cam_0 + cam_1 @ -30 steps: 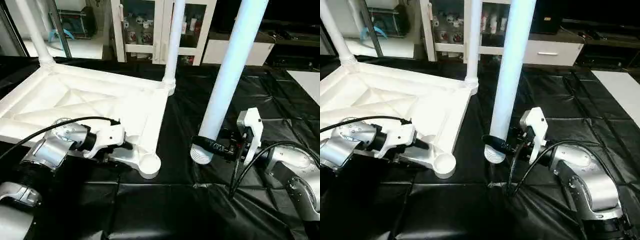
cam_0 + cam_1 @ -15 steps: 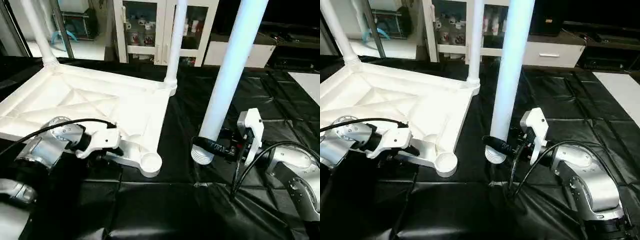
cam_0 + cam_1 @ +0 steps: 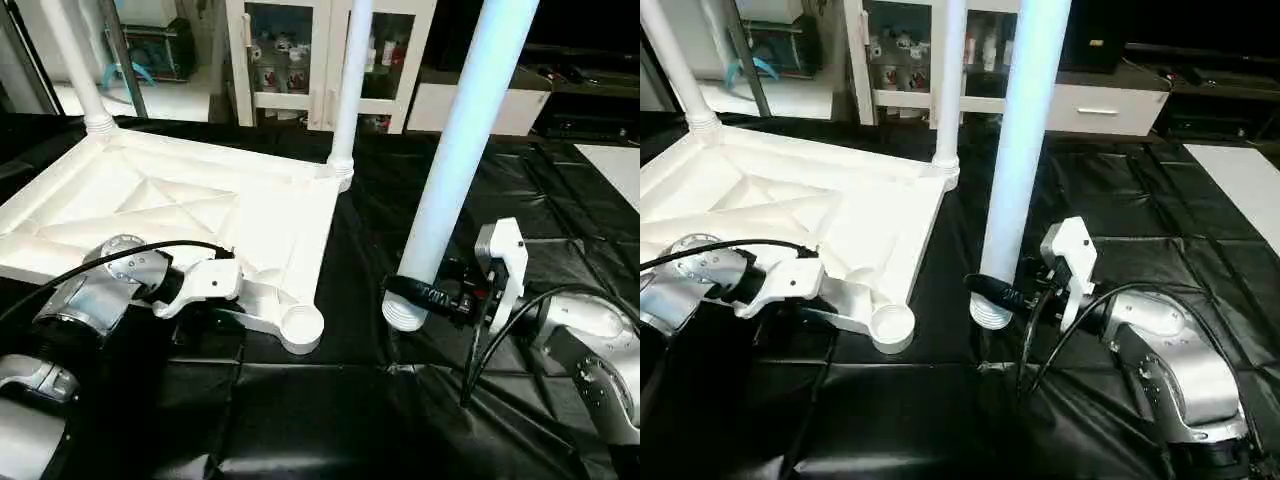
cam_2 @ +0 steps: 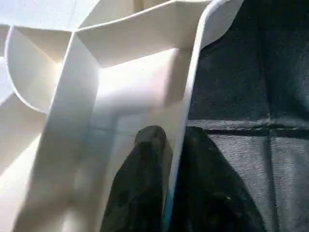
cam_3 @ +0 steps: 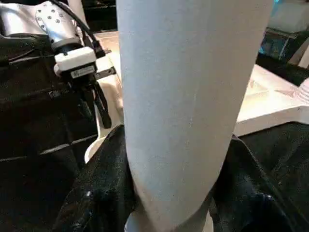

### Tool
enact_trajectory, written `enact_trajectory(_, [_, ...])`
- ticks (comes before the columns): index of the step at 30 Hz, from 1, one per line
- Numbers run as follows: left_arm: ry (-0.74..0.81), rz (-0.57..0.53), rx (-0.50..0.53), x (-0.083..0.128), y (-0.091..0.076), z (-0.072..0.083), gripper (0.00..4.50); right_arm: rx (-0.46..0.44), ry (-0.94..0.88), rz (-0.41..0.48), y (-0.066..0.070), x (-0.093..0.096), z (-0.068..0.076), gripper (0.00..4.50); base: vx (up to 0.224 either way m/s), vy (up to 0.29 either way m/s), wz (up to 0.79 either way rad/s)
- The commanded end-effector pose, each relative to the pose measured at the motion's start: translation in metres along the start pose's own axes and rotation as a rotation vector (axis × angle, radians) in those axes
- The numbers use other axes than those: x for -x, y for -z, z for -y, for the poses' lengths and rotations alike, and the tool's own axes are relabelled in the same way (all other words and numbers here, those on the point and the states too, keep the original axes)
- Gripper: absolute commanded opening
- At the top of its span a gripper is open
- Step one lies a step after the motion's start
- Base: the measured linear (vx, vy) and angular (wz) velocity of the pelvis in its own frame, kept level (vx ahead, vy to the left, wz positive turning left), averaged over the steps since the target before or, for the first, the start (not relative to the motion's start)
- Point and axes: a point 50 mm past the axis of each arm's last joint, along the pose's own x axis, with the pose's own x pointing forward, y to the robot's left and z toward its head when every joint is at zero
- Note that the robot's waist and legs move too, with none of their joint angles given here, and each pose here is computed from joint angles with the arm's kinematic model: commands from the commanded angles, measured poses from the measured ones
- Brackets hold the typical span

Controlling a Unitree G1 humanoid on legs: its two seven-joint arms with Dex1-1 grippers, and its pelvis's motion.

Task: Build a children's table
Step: Pick table leg

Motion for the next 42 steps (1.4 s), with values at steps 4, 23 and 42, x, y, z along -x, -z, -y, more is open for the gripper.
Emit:
enact_trajectory(4, [0.022,0.127,0.066,-0.026,-0.014,0.016,0.38,0.001,0.097,0.022,0.001,-0.005,0.002,1.85,0.0,0.0,0.0])
enact_trajectory(23, [-0.352,0.088,0.284,-0.067,-0.037,0.023,0.0,-0.091,0.341,0.012,0.008,-0.014,0.02,1.85,0.0,0.0,0.0])
enact_trajectory(42, [-0.222,0.205,0.045,-0.07,-0.056,0.024,0.62,-0.087,0.001,0.013,-0.007,-0.022,0.015,1.85,0.0,0.0,0.0])
